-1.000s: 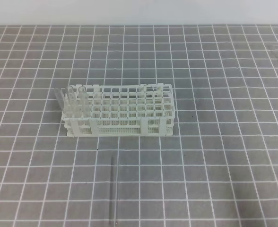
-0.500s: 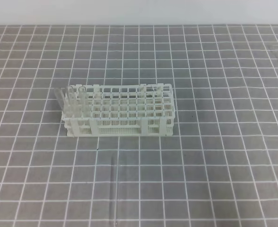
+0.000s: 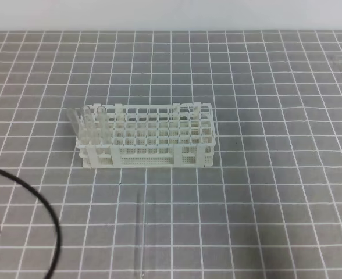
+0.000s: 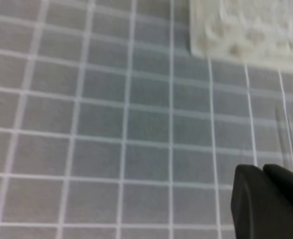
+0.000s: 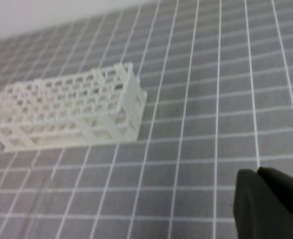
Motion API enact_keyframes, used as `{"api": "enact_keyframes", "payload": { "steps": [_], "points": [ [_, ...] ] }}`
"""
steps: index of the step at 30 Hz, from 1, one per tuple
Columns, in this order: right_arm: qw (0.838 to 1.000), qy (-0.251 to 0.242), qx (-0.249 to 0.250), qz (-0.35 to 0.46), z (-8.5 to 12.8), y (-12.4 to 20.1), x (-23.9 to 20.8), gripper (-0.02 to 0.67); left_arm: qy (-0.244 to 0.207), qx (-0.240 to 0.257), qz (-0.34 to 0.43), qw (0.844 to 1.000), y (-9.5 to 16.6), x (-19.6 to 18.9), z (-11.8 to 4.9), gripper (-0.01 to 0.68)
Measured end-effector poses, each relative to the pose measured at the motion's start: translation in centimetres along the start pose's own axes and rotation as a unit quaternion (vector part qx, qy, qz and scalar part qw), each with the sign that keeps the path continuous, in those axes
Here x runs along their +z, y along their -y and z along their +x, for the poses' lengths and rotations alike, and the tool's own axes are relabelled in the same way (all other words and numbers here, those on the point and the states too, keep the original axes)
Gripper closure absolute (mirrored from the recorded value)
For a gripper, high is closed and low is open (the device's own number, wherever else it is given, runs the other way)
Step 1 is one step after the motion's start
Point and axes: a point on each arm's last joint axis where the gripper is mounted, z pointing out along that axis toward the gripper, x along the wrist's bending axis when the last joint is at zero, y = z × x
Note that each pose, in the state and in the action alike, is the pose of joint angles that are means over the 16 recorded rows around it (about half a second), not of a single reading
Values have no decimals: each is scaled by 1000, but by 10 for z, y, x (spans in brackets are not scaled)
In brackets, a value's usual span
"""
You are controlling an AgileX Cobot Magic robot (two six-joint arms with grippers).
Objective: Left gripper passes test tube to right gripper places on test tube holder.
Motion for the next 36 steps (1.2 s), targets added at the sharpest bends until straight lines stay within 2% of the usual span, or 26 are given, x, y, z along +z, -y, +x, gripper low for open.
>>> {"api": "enact_keyframes", "payload": {
  "steps": [7, 14, 18, 27, 36],
  "points": [
    [999, 12, -10, 41, -2, 2, 8, 662, 35, -9, 115, 993, 2, 31, -6, 673],
    [998, 14, -8, 53, -3, 3, 10, 662, 69, -19, 180, 981, 4, 62, -18, 673],
    [998, 14, -7, 54, -3, 3, 10, 662, 82, -13, 211, 974, 5, 79, -31, 673],
    [998, 12, -5, 57, -3, 3, 10, 662, 102, 29, 293, 950, 10, 120, -80, 673],
    [998, 10, -2, 61, -2, 4, 10, 662, 91, 119, 352, 924, 23, 147, -143, 672]
  ]
}}
